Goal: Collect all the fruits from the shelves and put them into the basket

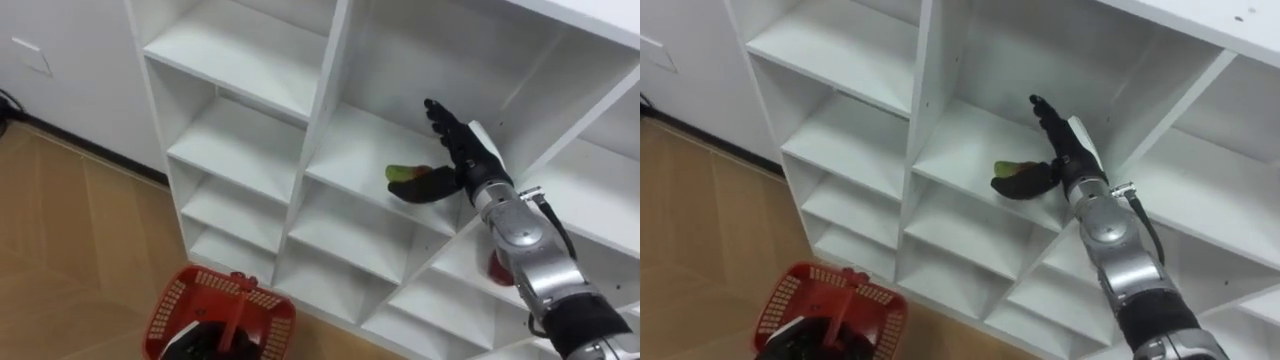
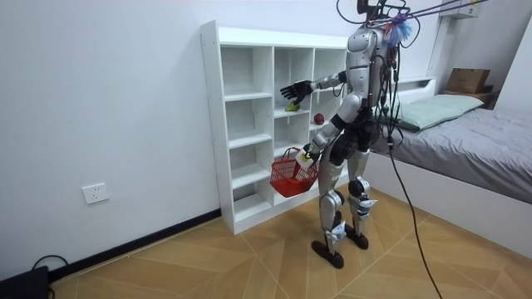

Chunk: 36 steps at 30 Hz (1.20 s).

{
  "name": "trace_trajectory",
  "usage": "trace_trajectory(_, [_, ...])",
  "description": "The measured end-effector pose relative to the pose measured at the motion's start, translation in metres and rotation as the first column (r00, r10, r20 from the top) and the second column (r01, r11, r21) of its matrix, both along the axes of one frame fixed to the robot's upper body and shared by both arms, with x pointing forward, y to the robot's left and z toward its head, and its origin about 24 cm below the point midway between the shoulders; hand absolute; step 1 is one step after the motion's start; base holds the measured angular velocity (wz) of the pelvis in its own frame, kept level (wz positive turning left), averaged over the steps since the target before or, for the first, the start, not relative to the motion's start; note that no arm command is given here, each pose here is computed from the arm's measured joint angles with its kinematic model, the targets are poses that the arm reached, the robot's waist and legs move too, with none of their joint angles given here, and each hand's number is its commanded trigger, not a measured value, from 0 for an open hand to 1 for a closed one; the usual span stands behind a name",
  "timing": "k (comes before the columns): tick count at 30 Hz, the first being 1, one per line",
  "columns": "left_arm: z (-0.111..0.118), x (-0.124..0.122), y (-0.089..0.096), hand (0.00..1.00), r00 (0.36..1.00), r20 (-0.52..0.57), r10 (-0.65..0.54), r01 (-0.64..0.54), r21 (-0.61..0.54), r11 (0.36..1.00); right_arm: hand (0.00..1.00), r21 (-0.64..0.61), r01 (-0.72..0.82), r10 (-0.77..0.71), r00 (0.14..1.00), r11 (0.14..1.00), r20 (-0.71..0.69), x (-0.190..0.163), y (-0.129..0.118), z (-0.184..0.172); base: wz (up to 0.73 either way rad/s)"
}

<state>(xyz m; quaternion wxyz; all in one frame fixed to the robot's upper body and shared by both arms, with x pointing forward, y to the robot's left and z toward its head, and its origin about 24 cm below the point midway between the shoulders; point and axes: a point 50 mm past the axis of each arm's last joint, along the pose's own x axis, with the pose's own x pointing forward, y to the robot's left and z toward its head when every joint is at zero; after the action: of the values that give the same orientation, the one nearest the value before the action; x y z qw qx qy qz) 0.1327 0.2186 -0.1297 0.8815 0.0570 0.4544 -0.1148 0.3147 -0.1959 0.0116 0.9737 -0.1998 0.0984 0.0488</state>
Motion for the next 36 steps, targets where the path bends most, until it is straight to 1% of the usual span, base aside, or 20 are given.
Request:
trace_trajectory(8, [0.0,0.001,-0.001,1.0,1.0,0.0,0.0,0.0,-0.002,1.0,0.0,-0.036,-0.001,0.002,1.0,0.999,0.022,0.008,-0.003,0.009,0.0])
trace_trajectory(15, [0.003,0.01,-0.003,1.0,1.0,0.018,-0.013,0.013,-0.003,1.0,0.0,-0.097,-0.01,0.011,1.0,0.995,0.013,0.008,-0.006,0.007,0.0])
trace_trajectory(32, [0.003,0.01,-0.006,1.0,1.0,0.017,-0.025,0.025,-0.023,0.999,0.0,-0.223,-0.016,0.013,1.0,0.975,-0.012,0.009,-0.011,0.001,0.0])
trace_trajectory(36, [0.003,0.01,-0.006,1.0,1.0,0.017,-0.025,0.025,-0.025,0.999,0.0,-0.23,-0.02,0.018,1.0,0.973,-0.013,0.009,-0.01,0.001,0.0])
